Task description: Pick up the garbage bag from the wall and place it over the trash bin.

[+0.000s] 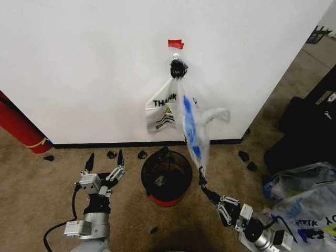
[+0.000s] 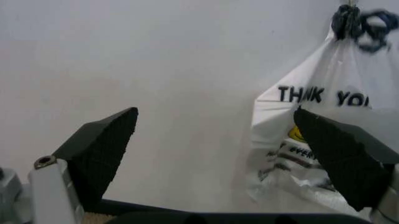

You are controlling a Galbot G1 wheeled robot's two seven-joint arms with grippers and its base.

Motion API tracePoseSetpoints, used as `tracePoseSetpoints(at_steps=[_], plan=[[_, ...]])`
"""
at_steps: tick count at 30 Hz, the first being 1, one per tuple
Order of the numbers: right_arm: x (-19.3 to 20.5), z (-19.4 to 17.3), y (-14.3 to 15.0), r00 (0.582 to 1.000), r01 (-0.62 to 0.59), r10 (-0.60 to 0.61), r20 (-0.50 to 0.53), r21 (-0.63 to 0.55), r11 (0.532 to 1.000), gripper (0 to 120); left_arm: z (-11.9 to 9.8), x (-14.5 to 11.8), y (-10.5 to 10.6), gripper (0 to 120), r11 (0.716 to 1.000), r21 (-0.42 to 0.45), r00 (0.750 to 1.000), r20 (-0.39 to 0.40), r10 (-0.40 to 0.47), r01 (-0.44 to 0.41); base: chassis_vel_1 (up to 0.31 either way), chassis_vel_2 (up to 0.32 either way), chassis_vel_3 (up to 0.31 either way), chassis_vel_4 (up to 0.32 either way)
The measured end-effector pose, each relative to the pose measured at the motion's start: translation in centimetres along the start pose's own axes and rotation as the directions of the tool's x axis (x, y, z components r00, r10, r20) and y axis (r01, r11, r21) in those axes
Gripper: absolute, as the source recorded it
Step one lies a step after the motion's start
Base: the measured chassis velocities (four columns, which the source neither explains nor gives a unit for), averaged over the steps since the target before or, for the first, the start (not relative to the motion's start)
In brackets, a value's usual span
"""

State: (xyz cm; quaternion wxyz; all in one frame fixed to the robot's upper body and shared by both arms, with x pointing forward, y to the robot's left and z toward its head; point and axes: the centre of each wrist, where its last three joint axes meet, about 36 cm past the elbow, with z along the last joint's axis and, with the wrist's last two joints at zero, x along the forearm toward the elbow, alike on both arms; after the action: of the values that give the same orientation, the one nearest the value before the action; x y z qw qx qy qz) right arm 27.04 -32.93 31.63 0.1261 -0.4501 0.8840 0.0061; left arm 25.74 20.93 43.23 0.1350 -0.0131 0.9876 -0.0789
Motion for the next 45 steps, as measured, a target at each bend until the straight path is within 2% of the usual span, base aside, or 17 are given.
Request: tracePoseSetpoints(at_steps=[19,24,27,30,31,34,35,37,38,39,42,44,45], plan=[[-2.4,0.3,-0.6,0.999,-0.035,0.035,0.036,-0.008,0.999,0,0.4,-0.2,0.1,98,1.0,-0.001,1.0,-0.006,0.009,-0.009,0.0,0.0,0.0,0.0],[-2.8,0.0,-0.8,0.999,-0.03,0.03,0.041,-0.001,1.0,0,0.1,-0.2,-0.1,98,0.999,-0.007,0.999,-0.016,0.047,-0.047,0.0,0.0,0.0,0.0],[-2.9,-0.1,-0.9,0.999,-0.022,0.021,0.038,0.007,1.0,0,-1.1,-0.4,-0.5,98,0.993,-0.007,0.992,-0.034,0.121,-0.122,0.0,0.0,0.0,0.0],[-3.3,-0.3,-1.3,0.999,-0.007,0.006,0.036,0.02,1.0,0,-3.9,-0.8,-0.9,98,0.964,0.005,0.96,-0.095,0.265,-0.266,0.0,0.0,0.0,0.0],[-3.3,-0.3,-1.3,0.999,-0.007,0.006,0.036,0.02,1.0,0,-3.9,-0.8,-0.9,98,0.964,0.005,0.96,-0.095,0.265,-0.266,0.0,0.0,0.0,0.0],[-4.2,-0.4,-2.0,0.999,0.013,-0.014,0.036,0.027,1.0,0,-7.2,-1.5,-0.7,98,0.921,0.062,0.894,-0.226,0.387,-0.384,0.0,0.0,0.0,0.0],[-4.3,-0.5,-2.0,0.999,0.015,-0.016,0.034,0.028,0.999,0,-8.1,-2.0,-0.7,98,0.911,0.089,0.873,-0.263,0.411,-0.402,0.0,0.0,0.0,0.0],[-4.6,-0.4,-2.1,0.999,0.027,-0.027,0.03,0.027,0.999,0,-9.9,-3.3,-0.7,97,0.891,0.155,0.814,-0.364,0.453,-0.427,0.0,0.0,0.0,0.0],[-4.9,-0.4,-2.3,0.999,0.035,-0.035,0.027,0.025,0.999,0,-10.4,-3.8,-0.5,97,0.886,0.173,0.785,-0.413,0.461,-0.43,0.0,0.0,0.0,0.0],[-4.9,-0.4,-2.3,0.999,0.035,-0.035,0.027,0.025,0.999,0,-10.4,-3.8,-0.5,97,0.886,0.173,0.785,-0.413,0.461,-0.43,0.0,0.0,0.0,0.0],[-5.3,-0.5,-2.3,0.999,0.042,-0.042,0.021,0.02,0.999,0,-11.7,-5.6,-0.8,97,0.853,0.198,0.695,-0.506,0.511,-0.483,0.0,0.0,0.0,0.0],[-5.1,-0.6,-2.3,0.999,0.038,-0.039,0.02,0.022,0.999,0,-11.2,-7.0,-1.1,97,0.837,0.208,0.639,-0.561,0.526,-0.506,0.0,0.0,0.0,0.0],[-5.1,-0.6,-2.3,0.999,0.038,-0.039,0.02,0.022,0.999,0,-11.2,-7.0,-1.1,97,0.837,0.208,0.639,-0.561,0.526,-0.506,0.0,0.0,0.0,0.0]])
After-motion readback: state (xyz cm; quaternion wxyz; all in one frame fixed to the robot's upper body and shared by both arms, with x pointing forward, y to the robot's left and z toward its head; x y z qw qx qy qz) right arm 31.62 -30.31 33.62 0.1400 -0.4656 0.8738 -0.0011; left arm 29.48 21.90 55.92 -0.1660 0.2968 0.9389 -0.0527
